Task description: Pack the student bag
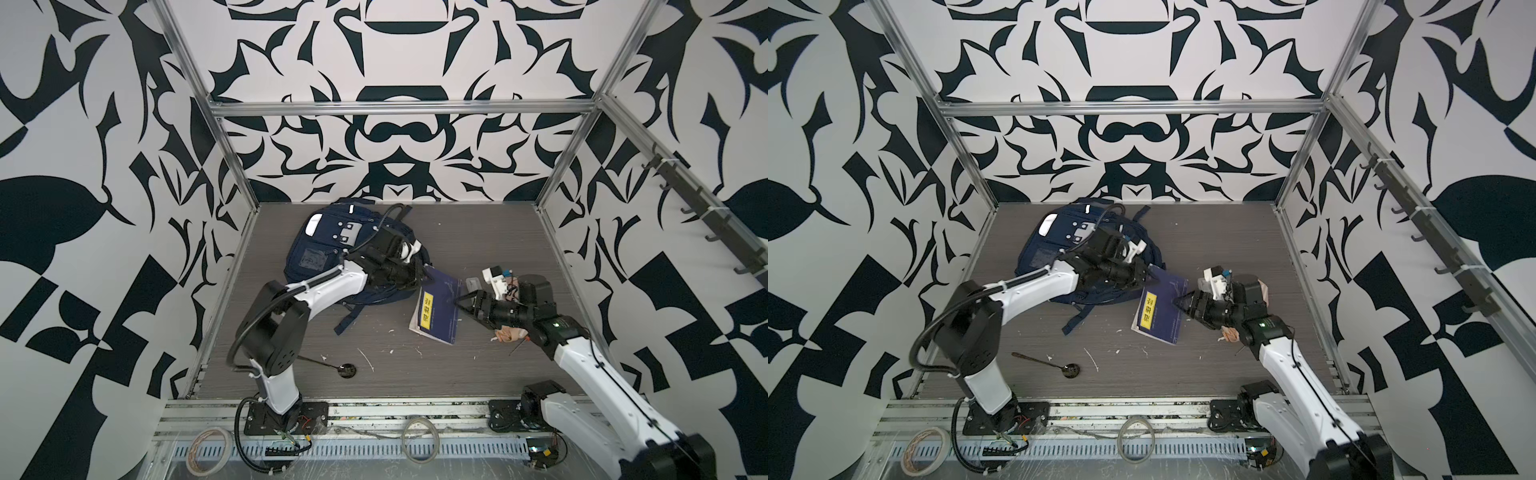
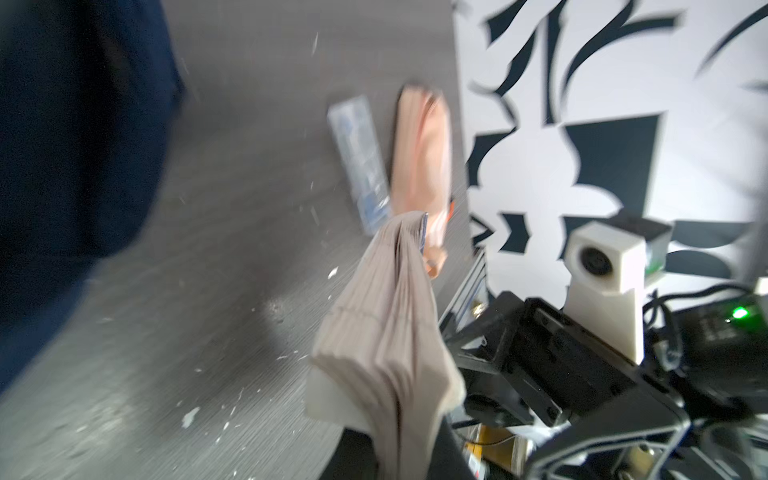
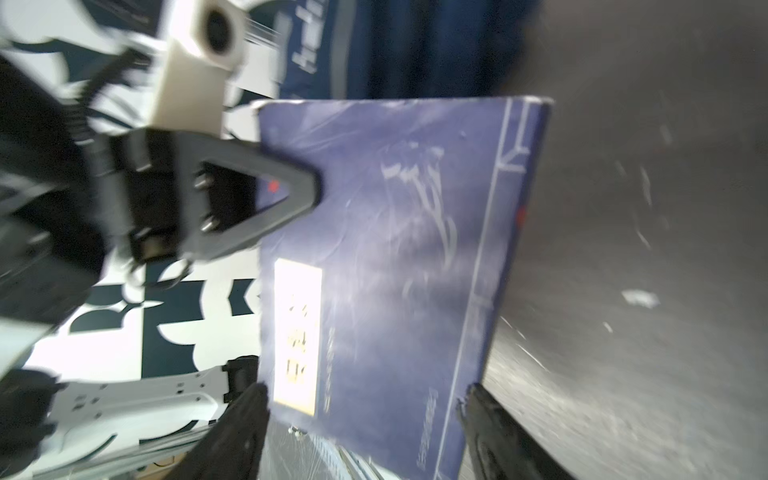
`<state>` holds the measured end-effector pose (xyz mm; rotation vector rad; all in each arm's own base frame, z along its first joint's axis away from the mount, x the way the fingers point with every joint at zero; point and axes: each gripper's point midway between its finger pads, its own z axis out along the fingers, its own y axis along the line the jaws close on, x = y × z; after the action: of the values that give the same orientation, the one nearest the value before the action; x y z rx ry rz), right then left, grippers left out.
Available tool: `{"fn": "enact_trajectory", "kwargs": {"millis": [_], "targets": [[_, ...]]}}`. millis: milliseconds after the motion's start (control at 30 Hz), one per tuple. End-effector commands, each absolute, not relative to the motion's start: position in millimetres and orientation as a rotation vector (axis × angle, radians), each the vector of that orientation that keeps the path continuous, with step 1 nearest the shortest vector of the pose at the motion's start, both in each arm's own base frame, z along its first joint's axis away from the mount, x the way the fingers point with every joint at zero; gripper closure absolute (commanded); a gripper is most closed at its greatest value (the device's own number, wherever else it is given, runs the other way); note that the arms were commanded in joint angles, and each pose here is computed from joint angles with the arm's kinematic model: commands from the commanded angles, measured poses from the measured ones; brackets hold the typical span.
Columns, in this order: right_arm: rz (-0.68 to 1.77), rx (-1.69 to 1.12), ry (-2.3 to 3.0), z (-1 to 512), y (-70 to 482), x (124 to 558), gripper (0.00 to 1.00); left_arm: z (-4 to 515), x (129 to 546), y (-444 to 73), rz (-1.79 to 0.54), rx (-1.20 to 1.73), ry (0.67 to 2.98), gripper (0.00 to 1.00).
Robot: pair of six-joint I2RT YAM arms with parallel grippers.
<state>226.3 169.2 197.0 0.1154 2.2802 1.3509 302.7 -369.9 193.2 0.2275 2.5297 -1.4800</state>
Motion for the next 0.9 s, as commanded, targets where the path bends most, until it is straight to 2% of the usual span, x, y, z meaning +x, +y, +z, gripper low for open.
{"fn": "enact_trajectory", "kwargs": {"millis": [0, 267, 467, 700, 867], "targets": [[1.402, 0.038, 2.173, 235.3, 174.4, 230.4, 0.21, 245.3, 326.6, -342.9, -1.522, 0.123, 2.402, 1.00], [1.499, 0.027, 1.934, 299.8, 184.9, 260.0, 0.08, 328.7, 386.7, -300.5, -1.602, -0.226, 2.074, 1.00], [1.531, 0.160, 1.876, 310.4, 204.5, 292.8, 0.08, 362.3, 422.4, -295.4, -1.682, -0.408, 1.845, 1.00], [1.493, 0.376, 1.795, 321.3, 221.2, 318.5, 0.08, 384.2, 431.5, -304.7, -1.736, -0.411, 1.755, 1.00], [1.584, 0.345, 1.632, 364.3, 229.4, 328.2, 0.08, 378.0, 424.4, -313.1, -1.758, -0.432, 1.754, 1.00]]}}
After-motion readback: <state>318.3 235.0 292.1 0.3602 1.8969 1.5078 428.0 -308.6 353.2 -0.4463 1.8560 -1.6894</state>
